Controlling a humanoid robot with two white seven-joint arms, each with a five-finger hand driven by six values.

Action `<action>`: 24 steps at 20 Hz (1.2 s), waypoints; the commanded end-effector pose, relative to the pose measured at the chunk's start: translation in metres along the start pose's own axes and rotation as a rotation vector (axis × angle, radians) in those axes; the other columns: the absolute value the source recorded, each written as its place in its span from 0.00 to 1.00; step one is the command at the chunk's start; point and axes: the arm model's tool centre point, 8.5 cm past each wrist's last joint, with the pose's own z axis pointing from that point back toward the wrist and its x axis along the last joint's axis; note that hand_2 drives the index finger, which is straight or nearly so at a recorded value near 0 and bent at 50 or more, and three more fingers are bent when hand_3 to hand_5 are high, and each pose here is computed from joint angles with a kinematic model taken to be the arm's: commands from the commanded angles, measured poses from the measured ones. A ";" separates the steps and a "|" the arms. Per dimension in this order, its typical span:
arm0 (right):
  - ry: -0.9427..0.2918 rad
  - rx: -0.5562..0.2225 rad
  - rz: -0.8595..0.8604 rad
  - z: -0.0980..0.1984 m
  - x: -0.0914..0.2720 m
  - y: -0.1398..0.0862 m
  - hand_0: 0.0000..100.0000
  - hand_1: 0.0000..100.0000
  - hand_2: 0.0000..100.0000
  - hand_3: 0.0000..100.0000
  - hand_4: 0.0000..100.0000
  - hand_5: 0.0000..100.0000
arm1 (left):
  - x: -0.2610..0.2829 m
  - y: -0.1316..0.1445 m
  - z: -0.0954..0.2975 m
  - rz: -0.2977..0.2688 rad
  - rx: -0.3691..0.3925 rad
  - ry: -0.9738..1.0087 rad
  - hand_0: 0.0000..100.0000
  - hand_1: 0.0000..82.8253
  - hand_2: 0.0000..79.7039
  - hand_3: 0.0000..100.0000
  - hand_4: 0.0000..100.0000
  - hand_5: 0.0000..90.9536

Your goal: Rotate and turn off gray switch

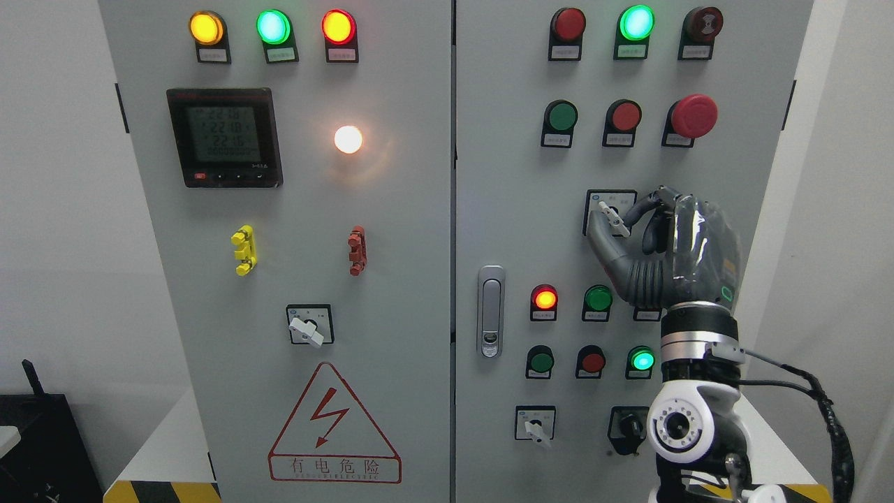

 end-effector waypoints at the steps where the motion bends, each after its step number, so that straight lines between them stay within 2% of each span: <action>1: 0.008 -0.001 -0.002 -0.001 -0.003 0.000 0.35 0.48 0.68 1.00 0.98 1.00 | -0.005 0.000 0.001 -0.003 0.002 0.013 0.12 0.47 0.00 0.00 0.00 0.00; 24: 0.005 -0.004 -0.004 -0.003 -0.001 -0.001 0.51 0.43 0.71 1.00 0.98 1.00 | -0.005 0.000 0.001 -0.003 0.000 0.013 0.12 0.47 0.00 0.00 0.00 0.00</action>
